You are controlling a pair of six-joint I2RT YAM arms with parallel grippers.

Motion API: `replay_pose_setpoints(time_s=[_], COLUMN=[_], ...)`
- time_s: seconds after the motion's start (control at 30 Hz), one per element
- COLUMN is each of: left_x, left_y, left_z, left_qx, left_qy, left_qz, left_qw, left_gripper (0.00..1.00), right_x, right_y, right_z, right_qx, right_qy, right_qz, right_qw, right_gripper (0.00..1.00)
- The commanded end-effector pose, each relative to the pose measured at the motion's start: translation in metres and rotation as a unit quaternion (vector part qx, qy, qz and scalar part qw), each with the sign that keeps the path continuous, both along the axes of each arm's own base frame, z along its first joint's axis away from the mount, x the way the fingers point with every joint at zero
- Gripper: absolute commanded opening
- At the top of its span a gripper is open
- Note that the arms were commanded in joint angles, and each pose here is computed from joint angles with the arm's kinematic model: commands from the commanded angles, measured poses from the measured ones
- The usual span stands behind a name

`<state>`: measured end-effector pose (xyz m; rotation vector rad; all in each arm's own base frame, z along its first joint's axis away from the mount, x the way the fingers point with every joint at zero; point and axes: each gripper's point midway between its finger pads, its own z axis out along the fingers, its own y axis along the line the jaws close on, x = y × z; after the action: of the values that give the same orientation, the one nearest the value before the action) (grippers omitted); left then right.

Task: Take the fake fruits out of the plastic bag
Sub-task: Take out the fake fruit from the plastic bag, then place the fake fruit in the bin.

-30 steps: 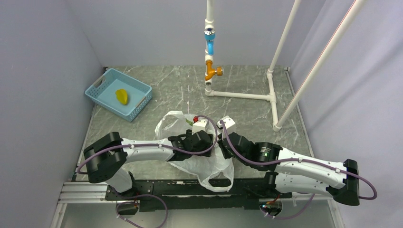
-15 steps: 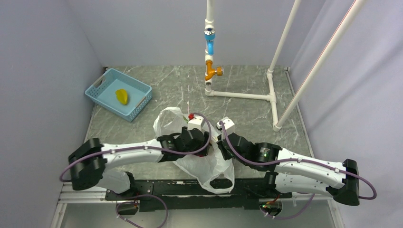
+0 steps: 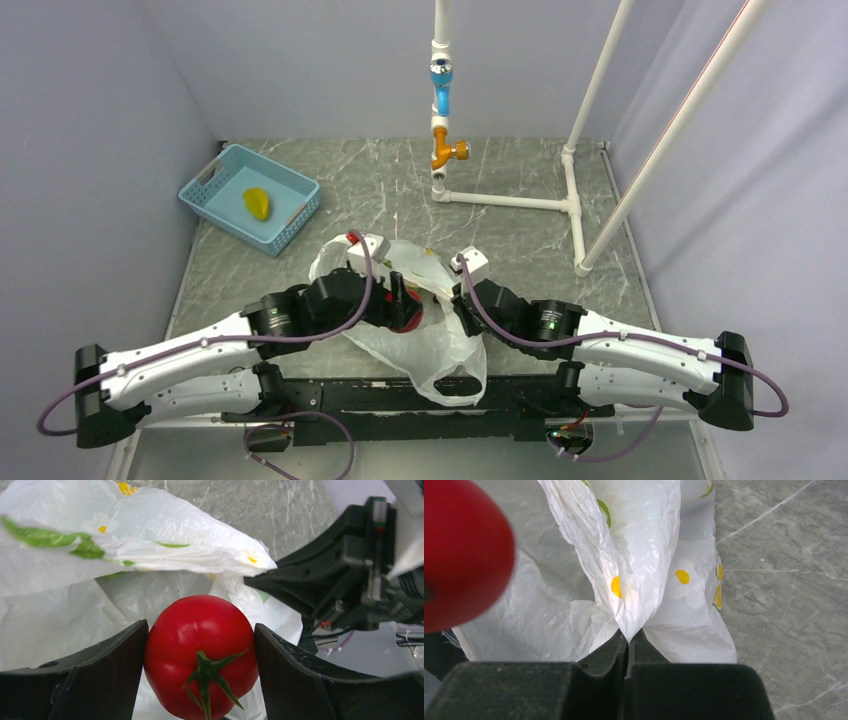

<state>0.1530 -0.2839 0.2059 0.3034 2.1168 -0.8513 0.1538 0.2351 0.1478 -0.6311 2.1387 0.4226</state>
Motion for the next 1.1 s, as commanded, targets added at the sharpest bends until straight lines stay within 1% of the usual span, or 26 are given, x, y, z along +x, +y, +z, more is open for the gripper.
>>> replay_pose_setpoints(time_s=[0.0, 0.1, 0.17, 0.23, 0.3, 0.4, 0.47, 0.57, 0.6, 0.63, 0.7, 0.73, 0.77, 0.9, 0.93, 1.0, 1.03, 1.07], left_x=[-0.010, -0.002, 0.008, 0.021, 0.038, 0.071, 0.096, 0.129, 0.139, 0.146, 0.160, 0.167, 0.173, 0.205, 0.212, 0.227, 0.234, 0.241], left_y=[0.026, 0.045, 0.062, 0.082, 0.100, 0.130, 0.155, 0.200, 0.219, 0.234, 0.252, 0.260, 0.267, 0.319, 0.335, 0.349, 0.351, 0.347], left_z=[0.039, 0.069, 0.095, 0.114, 0.128, 0.142, 0.150, 0.158, 0.156, 0.155, 0.150, 0.148, 0.143, 0.118, 0.106, 0.083, 0.072, 0.062], left_qx=[-0.002, 0.004, 0.005, 0.021, 0.054, 0.109, 0.134, 0.134, 0.123, 0.099, 0.046, 0.031, 0.026, 0.057, 0.064, 0.063, 0.061, 0.051], left_qy=[-0.023, -0.050, -0.072, -0.093, -0.115, -0.124, -0.130, -0.142, -0.140, -0.134, -0.128, -0.130, -0.128, -0.117, -0.103, -0.064, -0.044, -0.030], left_qz=[-0.018, -0.015, 0.002, 0.028, 0.052, 0.115, 0.170, 0.266, 0.309, 0.342, 0.367, 0.374, 0.380, 0.431, 0.445, 0.439, 0.426, 0.401], left_qw=[1.000, 0.999, 0.997, 0.995, 0.990, 0.980, 0.968, 0.944, 0.932, 0.925, 0.920, 0.918, 0.916, 0.893, 0.888, 0.894, 0.902, 0.914], left_gripper=[0.30, 0.31, 0.29, 0.29, 0.30, 0.26, 0.24, 0.22, 0.23, 0.23, 0.22, 0.21, 0.21, 0.21, 0.21, 0.16, 0.16, 0.17], right_x=[0.003, 0.004, 0.003, 0.003, 0.004, 0.003, 0.002, 0.003, 0.003, 0.004, 0.005, 0.006, 0.007, 0.005, 0.005, 0.005, 0.004, 0.005], right_y=[0.012, 0.010, 0.010, 0.011, 0.009, 0.007, 0.006, 0.006, 0.007, 0.008, 0.007, 0.007, 0.007, 0.012, 0.013, 0.014, 0.014, 0.015], right_z=[0.007, 0.003, 0.002, 0.004, 0.005, 0.006, 0.008, 0.012, 0.014, 0.015, 0.019, 0.021, 0.023, 0.028, 0.029, 0.029, 0.030, 0.030], right_qx=[0.020, 0.010, 0.012, 0.011, 0.008, 0.016, 0.023, 0.023, 0.023, 0.021, 0.020, 0.020, 0.022, 0.029, 0.029, 0.028, 0.028, 0.027], right_qy=[-0.010, -0.009, -0.010, -0.011, -0.012, -0.013, -0.015, -0.018, -0.020, -0.022, -0.026, -0.027, -0.029, -0.029, -0.027, -0.026, -0.026, -0.026], right_qz=[0.007, 0.004, 0.006, 0.010, 0.007, 0.005, 0.006, 0.005, 0.006, 0.007, 0.005, 0.004, 0.003, 0.014, 0.016, 0.017, 0.019, 0.019], right_qw=[1.000, 1.000, 1.000, 1.000, 1.000, 1.000, 1.000, 1.000, 1.000, 1.000, 0.999, 0.999, 0.999, 0.999, 0.999, 0.999, 0.999, 0.999], right_gripper=[0.00, 0.00, 0.00, 0.00, 0.00, 0.00, 0.00, 0.00, 0.00, 0.00, 0.00, 0.00, 0.00, 0.00, 0.00, 0.00, 0.00, 0.00])
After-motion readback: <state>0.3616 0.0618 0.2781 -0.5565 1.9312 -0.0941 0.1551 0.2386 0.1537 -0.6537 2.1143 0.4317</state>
